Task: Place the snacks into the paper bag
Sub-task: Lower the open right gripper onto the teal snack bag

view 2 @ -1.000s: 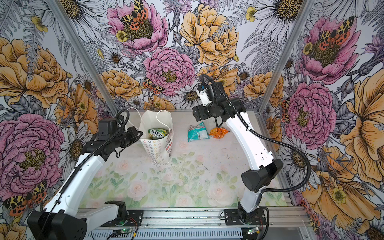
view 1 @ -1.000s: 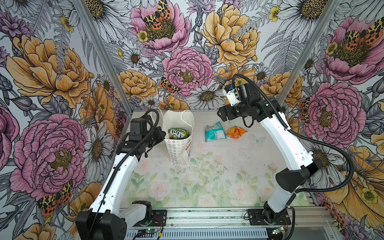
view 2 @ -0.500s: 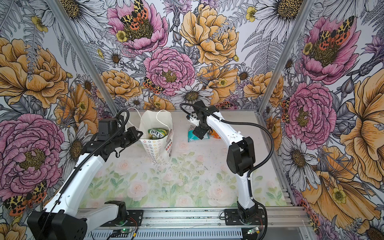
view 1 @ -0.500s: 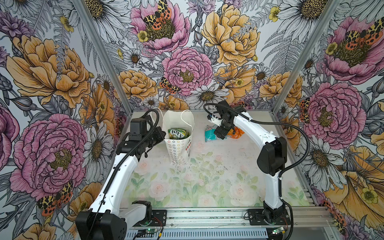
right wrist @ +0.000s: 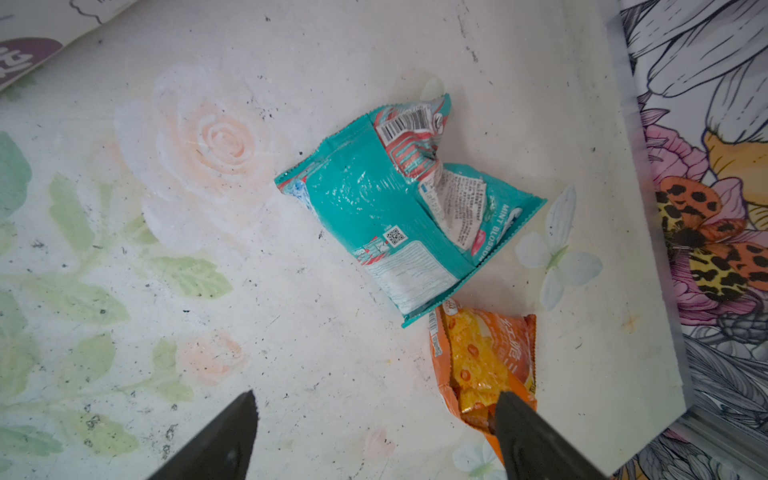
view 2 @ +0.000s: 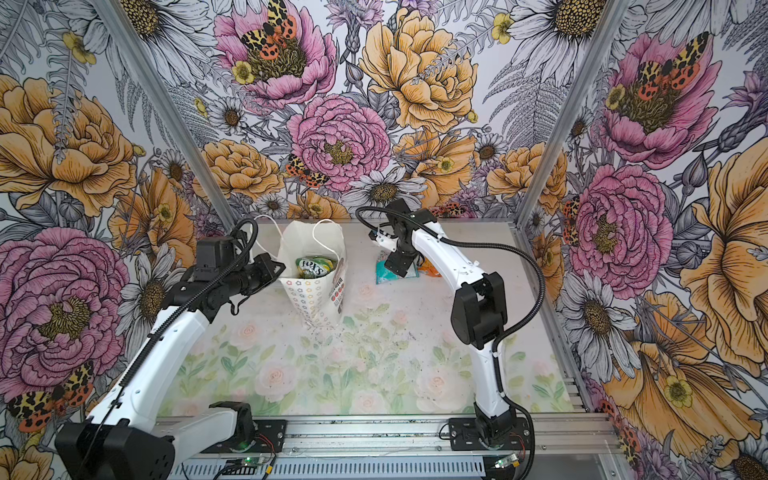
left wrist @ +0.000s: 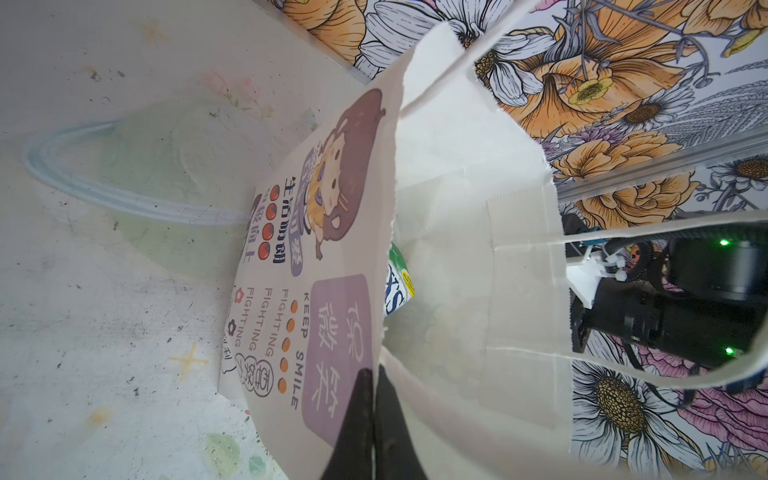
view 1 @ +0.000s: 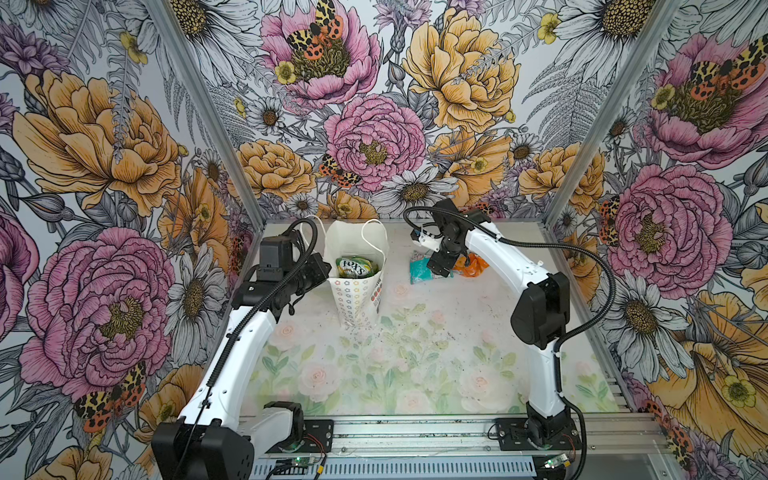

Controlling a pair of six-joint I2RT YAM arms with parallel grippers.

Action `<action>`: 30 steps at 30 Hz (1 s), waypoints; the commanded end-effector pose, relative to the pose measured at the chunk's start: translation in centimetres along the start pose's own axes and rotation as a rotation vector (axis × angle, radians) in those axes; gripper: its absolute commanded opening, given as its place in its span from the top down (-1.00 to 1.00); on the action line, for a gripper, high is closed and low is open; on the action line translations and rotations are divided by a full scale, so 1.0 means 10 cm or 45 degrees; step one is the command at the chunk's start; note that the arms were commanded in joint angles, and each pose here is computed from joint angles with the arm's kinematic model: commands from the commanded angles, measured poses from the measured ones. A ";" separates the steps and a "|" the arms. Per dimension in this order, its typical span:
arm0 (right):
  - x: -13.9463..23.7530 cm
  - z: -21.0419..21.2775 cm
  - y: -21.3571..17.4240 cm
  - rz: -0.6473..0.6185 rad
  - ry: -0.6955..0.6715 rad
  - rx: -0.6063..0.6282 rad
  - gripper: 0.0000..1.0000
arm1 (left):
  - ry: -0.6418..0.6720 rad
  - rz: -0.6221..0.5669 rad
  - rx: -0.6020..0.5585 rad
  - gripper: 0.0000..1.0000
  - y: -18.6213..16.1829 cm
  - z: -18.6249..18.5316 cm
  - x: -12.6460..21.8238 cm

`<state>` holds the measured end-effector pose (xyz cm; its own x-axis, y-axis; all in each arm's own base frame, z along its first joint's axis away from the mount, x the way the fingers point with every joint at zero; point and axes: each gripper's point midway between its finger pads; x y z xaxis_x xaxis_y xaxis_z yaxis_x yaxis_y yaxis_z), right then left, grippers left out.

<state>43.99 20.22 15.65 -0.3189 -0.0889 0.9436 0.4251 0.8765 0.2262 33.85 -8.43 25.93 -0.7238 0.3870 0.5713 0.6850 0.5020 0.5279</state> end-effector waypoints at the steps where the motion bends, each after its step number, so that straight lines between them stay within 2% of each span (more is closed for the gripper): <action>1: -0.04 -0.07 0.02 0.007 -0.020 0.071 -0.79 | 0.027 0.050 0.031 1.00 -0.12 0.08 -0.05; 8: -0.21 0.01 -0.06 0.056 0.047 0.220 -0.80 | 0.017 0.037 0.027 1.00 -0.09 0.06 -0.02; 18: -0.35 -0.03 0.03 0.013 0.100 0.297 -0.82 | 0.027 0.036 0.033 1.00 -0.08 0.09 -0.03; 30: -0.55 -0.05 -0.05 0.063 0.109 0.352 -0.83 | 0.028 0.028 0.037 1.00 -0.08 0.09 -0.01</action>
<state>45.55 20.16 11.42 -0.2348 -0.0782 0.9689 0.2016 0.9712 0.1272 33.82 -8.43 25.91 -0.7240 0.3870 0.5710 0.6848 0.5023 0.5279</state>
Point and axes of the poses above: each gripper's point midway between its finger pads, its own x axis back along the fingers, its own z axis along the line the jaws close on, y = z × x, and after that the axes turned 1 degree about x, right-handed
